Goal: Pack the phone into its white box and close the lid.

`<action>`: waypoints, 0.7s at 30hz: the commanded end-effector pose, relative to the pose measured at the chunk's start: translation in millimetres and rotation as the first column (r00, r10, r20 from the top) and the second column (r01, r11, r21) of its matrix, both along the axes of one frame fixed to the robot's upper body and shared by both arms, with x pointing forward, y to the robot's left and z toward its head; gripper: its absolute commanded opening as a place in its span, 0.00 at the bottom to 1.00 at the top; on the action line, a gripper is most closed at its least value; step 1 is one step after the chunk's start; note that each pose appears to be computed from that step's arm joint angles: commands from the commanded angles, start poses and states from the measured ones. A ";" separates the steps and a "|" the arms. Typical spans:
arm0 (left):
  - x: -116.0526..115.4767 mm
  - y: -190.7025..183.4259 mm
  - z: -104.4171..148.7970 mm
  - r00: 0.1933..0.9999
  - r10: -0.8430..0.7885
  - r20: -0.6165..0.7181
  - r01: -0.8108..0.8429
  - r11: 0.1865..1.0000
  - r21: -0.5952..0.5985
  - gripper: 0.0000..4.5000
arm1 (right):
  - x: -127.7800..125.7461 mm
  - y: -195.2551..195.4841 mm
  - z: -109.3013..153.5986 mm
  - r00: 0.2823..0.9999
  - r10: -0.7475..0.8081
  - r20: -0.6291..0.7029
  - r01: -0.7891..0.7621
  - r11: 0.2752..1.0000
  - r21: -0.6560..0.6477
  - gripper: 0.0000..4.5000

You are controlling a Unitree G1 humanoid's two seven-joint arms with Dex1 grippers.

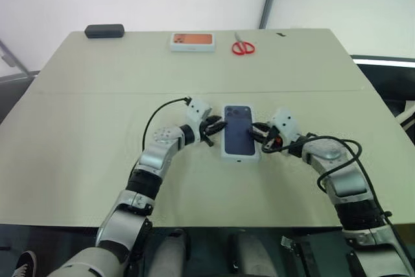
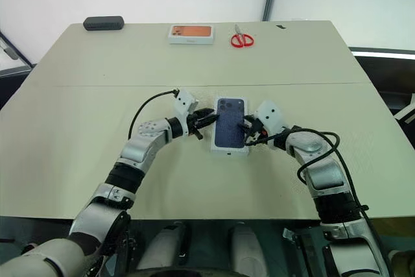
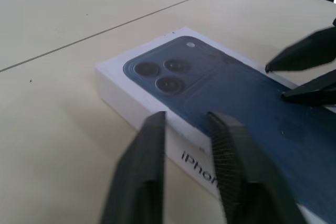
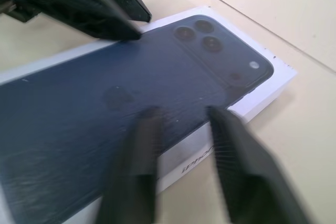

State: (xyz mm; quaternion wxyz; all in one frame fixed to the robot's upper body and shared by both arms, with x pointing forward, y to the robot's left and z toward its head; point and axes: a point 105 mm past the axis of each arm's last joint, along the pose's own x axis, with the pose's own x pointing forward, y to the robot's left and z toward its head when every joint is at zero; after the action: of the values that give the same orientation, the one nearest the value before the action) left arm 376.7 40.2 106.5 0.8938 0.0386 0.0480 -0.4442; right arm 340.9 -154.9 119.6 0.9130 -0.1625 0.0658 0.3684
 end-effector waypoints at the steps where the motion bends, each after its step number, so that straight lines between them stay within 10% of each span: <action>1: -10.6 33.7 33.0 0.994 -0.022 0.105 0.027 0.998 -0.049 0.77 | -12.9 -5.0 35.4 0.995 0.055 0.081 -0.061 0.995 0.074 0.77; 3: -19.8 60.0 42.7 0.993 -0.012 0.121 0.022 0.996 -0.083 0.99 | -20.5 -9.4 36.4 0.992 0.078 0.104 -0.083 0.995 0.048 0.99; 21: -82.0 194.7 32.0 0.965 0.251 0.074 -0.252 0.968 0.003 1.00 | -54.7 -52.8 30.1 0.994 0.075 0.074 -0.075 0.997 0.009 1.00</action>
State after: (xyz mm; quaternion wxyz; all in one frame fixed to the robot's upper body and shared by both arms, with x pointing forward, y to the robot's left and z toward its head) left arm 297.6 226.9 122.8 0.9402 0.0430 0.0456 -0.3348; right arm 287.2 -203.9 135.6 0.9015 -0.1610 0.0490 0.3988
